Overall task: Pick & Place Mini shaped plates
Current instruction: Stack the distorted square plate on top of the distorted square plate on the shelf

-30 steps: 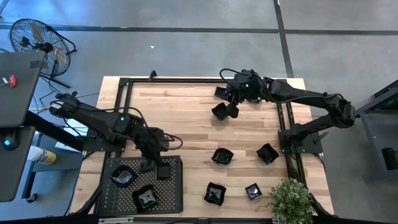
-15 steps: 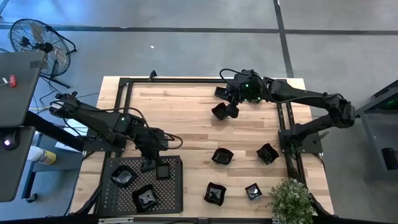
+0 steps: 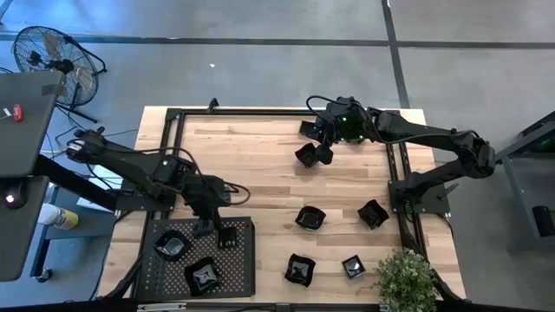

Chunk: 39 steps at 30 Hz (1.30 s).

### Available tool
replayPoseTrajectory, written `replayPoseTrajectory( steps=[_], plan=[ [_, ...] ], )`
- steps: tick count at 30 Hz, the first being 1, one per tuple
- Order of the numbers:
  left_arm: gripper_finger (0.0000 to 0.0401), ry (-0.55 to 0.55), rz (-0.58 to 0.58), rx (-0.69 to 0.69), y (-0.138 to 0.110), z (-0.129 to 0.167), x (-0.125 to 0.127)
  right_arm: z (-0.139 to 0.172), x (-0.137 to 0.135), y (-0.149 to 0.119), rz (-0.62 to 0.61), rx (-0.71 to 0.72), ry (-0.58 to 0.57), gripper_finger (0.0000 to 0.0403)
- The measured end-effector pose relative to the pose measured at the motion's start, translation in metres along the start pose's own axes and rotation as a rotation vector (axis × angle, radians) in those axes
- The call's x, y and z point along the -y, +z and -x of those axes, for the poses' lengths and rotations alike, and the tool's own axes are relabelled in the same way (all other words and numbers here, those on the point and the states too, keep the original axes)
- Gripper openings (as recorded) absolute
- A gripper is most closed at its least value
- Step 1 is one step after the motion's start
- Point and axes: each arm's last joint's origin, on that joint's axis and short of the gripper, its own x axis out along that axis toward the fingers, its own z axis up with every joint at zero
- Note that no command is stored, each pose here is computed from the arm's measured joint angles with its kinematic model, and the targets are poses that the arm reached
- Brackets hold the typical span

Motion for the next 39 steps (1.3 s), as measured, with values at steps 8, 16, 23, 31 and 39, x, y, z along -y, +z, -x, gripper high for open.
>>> replayPoseTrajectory(
  steps=[8, 16, 23, 31, 39],
  plan=[
    [0.0037, 0.048, 0.041, 0.267, 0.013, 0.034, -0.016, 0.021, -0.002, 0.005, -0.043, 0.061, 0.018, 0.0002],
    [0.0003, 0.121, -0.048, 0.689, 0.050, 0.042, -0.049, 0.024, -0.008, -0.047, -0.169, 0.041, 0.093, 0.0001],
    [0.0001, 0.108, -0.067, 0.927, 0.047, 0.011, -0.099, 0.056, -0.028, -0.075, -0.215, -0.101, 0.112, 0.0001],
    [0.0001, 0.044, -0.104, 1.004, 0.037, 0.000, -0.120, 0.080, -0.070, -0.118, -0.132, -0.552, 0.246, 0.0014],
    [0.0001, 0.044, -0.117, 0.953, 0.035, -0.003, -0.122, 0.076, -0.085, -0.153, 0.029, -0.827, 0.289, 0.0100]
  ],
)
